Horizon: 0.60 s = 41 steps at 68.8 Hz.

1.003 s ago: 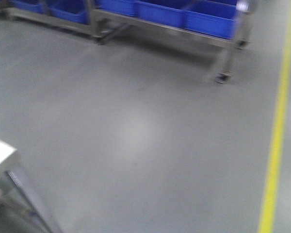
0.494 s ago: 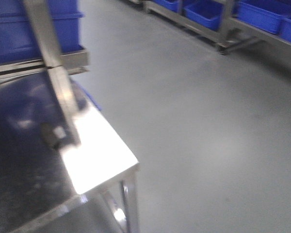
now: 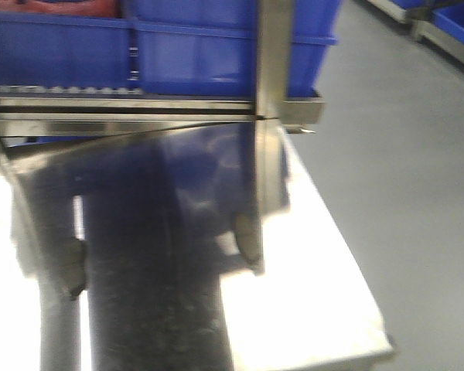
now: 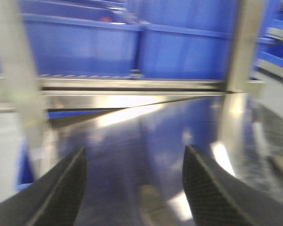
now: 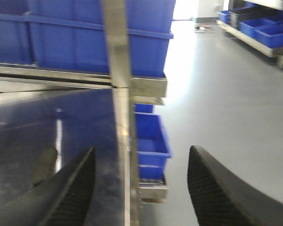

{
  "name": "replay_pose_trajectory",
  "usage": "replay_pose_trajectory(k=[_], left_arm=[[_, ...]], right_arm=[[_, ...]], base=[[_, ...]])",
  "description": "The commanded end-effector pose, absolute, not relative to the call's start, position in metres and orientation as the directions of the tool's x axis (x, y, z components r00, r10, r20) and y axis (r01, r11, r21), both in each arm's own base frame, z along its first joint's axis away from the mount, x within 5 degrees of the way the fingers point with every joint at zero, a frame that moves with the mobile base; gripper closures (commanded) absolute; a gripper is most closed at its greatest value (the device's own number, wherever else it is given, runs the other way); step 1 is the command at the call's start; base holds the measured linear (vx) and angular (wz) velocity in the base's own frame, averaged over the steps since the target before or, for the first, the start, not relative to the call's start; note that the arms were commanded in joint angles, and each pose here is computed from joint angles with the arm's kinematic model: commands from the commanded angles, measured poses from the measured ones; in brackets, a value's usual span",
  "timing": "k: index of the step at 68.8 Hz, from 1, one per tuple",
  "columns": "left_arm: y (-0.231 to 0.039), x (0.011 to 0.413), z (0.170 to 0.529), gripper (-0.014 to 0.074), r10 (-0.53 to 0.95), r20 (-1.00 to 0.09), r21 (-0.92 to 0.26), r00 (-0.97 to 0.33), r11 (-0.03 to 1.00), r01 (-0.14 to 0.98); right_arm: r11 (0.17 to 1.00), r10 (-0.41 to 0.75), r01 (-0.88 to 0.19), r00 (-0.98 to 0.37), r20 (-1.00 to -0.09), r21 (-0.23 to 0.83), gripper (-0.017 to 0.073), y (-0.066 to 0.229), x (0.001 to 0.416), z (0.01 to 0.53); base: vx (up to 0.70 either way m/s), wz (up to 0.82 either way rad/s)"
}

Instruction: Move and align brake pads A on conveyor

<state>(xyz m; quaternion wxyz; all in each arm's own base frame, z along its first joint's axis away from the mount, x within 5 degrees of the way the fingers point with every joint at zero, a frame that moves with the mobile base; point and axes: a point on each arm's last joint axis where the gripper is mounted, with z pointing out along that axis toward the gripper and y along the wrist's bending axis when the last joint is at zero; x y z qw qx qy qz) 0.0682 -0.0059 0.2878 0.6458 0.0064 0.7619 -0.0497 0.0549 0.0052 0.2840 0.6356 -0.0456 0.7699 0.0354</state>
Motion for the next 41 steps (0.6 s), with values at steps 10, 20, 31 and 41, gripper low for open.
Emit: replay_pose_trajectory(k=[10,20,31,41], left_arm=[[-0.0061,0.0696,0.3024,0.0171,-0.072,-0.994,-0.079,-0.085,0.994,0.080],[-0.0061,0.0696,0.3024,0.0171,-0.072,-0.994,-0.079,-0.085,0.994,0.080],[-0.0061,0.0696,0.3024,0.0171,-0.072,-0.994,-0.079,-0.085,0.994,0.080],[-0.0061,0.0696,0.3024,0.0171,-0.072,-0.994,-0.079,-0.085,0.994,0.080]], right_arm=[[0.993,-0.025,-0.116,-0.103,-0.994,-0.013,0.0136,0.0054,0.0555,0.2985],[0.993,-0.025,-0.116,-0.102,-0.995,-0.013,0.0136,0.0054,0.0555,0.2985],[0.993,-0.025,-0.116,-0.103,-0.994,-0.013,0.0136,0.0054,0.0555,0.2984],[0.993,-0.025,-0.116,-0.103,-0.994,-0.013,0.0136,0.0054,0.0555,0.2984]], base=[[0.15,0.68],[0.11,0.51],[0.06,0.25],[0.00,0.00]])
